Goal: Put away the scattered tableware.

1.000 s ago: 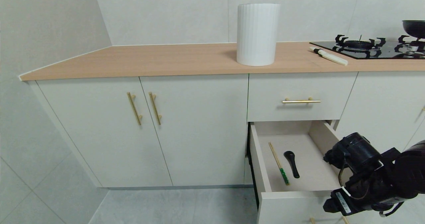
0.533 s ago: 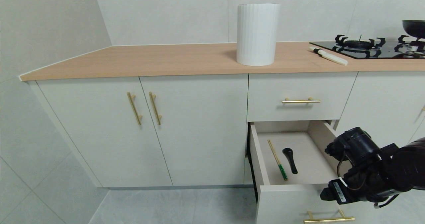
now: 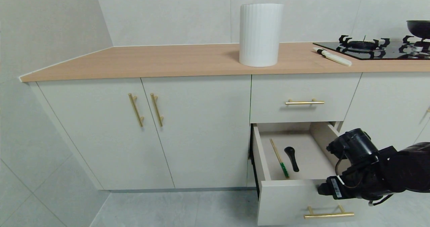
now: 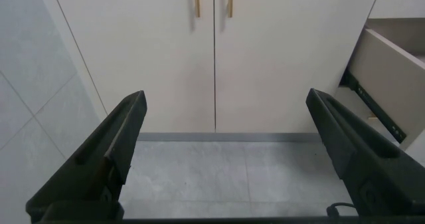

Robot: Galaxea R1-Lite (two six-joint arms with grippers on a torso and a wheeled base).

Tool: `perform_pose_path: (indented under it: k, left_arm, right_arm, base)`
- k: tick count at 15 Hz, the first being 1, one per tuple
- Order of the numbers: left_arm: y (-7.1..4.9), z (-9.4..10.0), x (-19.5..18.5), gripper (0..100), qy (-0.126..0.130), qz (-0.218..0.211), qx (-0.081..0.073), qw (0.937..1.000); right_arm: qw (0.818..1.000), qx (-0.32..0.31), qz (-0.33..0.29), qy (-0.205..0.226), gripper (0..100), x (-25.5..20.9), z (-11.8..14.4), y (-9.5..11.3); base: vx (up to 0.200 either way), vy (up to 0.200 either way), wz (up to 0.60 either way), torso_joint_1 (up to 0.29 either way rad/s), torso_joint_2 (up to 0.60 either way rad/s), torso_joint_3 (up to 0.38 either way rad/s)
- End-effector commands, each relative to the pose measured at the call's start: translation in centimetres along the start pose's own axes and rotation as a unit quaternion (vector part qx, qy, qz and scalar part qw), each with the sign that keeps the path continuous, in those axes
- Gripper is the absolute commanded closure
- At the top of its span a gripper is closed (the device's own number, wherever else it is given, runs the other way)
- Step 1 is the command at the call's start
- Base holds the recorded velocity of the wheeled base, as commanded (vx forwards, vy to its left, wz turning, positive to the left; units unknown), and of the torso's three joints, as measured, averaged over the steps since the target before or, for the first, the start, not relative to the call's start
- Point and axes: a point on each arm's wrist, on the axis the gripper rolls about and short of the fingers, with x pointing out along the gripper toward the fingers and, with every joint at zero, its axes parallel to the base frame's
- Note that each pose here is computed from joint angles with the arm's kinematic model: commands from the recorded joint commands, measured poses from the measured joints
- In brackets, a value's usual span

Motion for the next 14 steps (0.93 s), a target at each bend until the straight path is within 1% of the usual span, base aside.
perform_pose_path:
  k: [1, 7, 9, 11, 13, 14]
  left_arm:
    - [0.0, 0.0, 0.0, 0, -0.001, 0.001, 0.000, 1.0000]
    - [0.0, 0.0, 0.0, 0, 0.000, 0.001, 0.000, 1.0000]
    - [0.0, 0.0, 0.0, 0, 0.000, 0.001, 0.000, 1.0000]
    - [0.0, 0.0, 0.0, 0, 0.000, 0.000, 0.000, 1.0000]
    - [0.0, 0.0, 0.0, 0, 0.000, 0.000, 0.000, 1.0000]
    - [0.0, 0.0, 0.0, 0, 0.000, 0.000, 0.000, 1.0000]
  right_arm:
    - [1.000, 0.001, -0.001, 0.003, 0, 0.9, 0.0, 0.2]
    - [0.999, 0.010, 0.008, -0.035, 0, 1.8, 0.8, 0.6]
    - [0.999, 0.010, 0.009, -0.039, 0, 2.4, 0.8, 0.8]
    - [0.999, 0.011, 0.012, -0.051, 0, 3.3, 1.1, 1.1]
    - [0.998, 0.013, 0.015, -0.067, 0, 4.0, 1.5, 1.3]
    - [0.996, 0.016, 0.018, -0.083, 0, 4.5, 2.0, 1.5]
  base:
    - [0.000, 0.000, 0.00, 0.000, 0.00, 0.000]
    - [0.000, 0.000, 0.00, 0.000, 0.00, 0.000]
    - [0.000, 0.000, 0.00, 0.000, 0.00, 0.000]
    - [0.000, 0.000, 0.00, 0.000, 0.00, 0.000]
    - [0.000, 0.000, 0.00, 0.000, 0.00, 0.000]
    - [0.000, 0.000, 0.00, 0.000, 0.00, 0.000]
